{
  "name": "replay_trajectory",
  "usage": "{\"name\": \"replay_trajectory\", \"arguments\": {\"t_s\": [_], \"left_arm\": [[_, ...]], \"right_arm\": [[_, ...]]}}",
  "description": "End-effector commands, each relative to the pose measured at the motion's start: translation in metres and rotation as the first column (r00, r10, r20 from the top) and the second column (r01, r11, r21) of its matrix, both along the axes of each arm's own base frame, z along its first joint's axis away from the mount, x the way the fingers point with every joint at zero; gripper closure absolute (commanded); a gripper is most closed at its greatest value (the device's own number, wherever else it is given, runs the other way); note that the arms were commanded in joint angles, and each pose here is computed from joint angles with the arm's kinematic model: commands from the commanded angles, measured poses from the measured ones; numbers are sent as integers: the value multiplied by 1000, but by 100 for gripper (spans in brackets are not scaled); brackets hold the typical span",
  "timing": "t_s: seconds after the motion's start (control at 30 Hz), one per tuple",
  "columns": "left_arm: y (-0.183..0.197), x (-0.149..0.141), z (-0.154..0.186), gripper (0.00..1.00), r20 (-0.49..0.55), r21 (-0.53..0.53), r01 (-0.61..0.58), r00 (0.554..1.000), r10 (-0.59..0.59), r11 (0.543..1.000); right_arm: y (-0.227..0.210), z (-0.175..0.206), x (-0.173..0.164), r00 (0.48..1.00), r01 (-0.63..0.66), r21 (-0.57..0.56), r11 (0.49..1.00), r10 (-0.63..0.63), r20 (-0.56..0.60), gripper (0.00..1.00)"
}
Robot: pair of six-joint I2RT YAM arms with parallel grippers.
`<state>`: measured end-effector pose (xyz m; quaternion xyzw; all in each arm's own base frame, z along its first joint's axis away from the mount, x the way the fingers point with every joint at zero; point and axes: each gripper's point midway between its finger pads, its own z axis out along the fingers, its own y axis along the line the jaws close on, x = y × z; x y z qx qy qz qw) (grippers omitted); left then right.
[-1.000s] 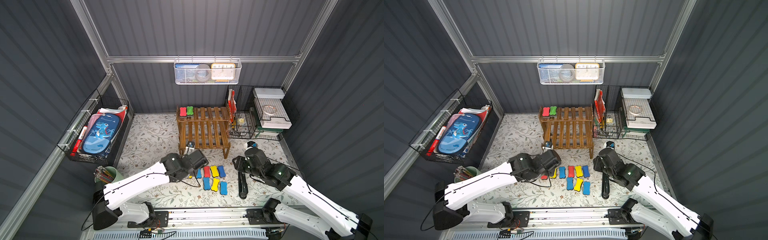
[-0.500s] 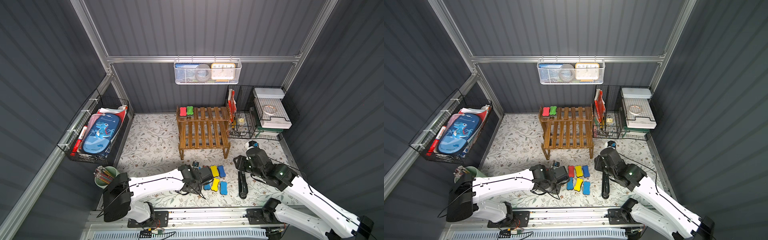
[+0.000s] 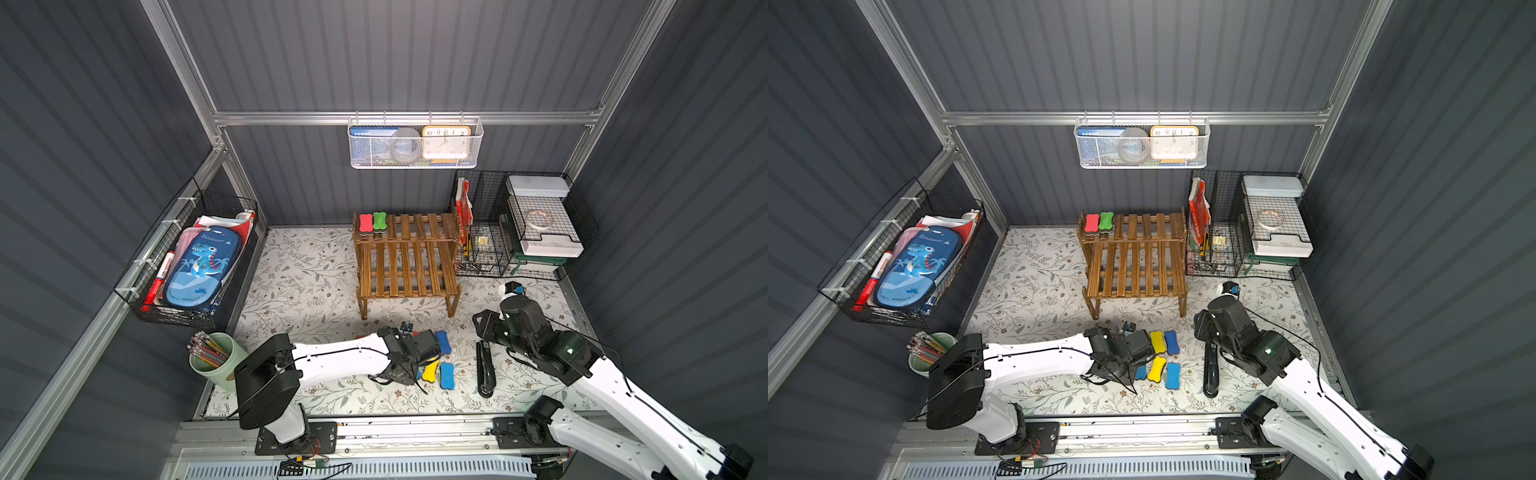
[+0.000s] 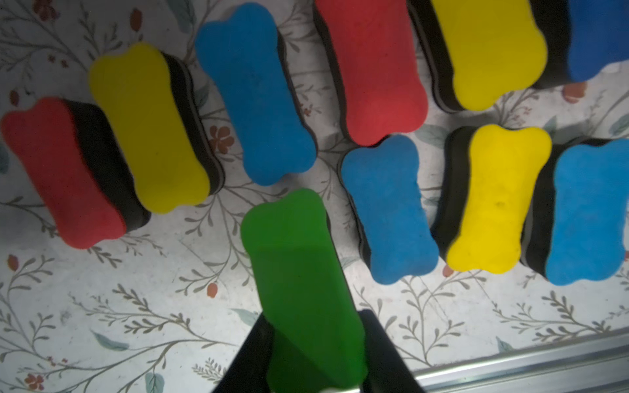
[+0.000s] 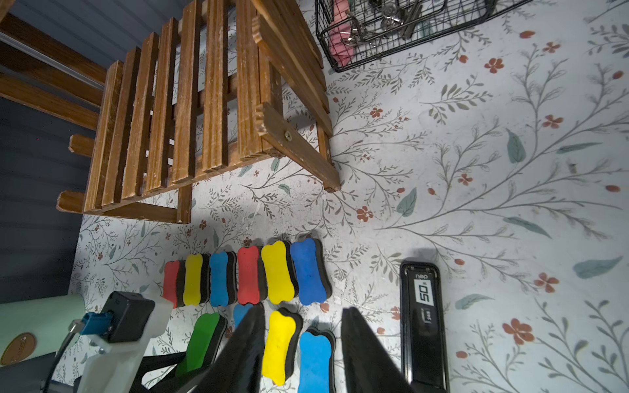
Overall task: Remove the whiteboard erasers from the shelf
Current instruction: Place the whiteboard eraser at the center of the board.
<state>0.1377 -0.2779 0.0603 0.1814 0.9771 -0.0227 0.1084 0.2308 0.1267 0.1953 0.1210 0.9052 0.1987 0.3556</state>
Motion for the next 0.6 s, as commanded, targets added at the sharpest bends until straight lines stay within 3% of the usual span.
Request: {"name": "replay_trajectory", "arguments": {"t_s": [0.0,0.43,0.5,0.57], "left_arm": [[-6,1,-3,61,17,-7,75,997,-75,997],[13,-3,-30,60,5,65,103,995,-104,993],[14,-3,-29,54,9,61,99,995,-100,993],[15,-3,-28,43,13,56,99,995,-100,993]], "right_arm": [[-6,-3,-3,1000,1,-21,1000,-1,-6,58],[-11,2,-4,1000,15,-12,1000,-15,2,58],[-11,2,-4,1000,18,-9,1000,-18,0,58],[-10,3,-4,1000,15,-6,1000,-15,3,57]]}}
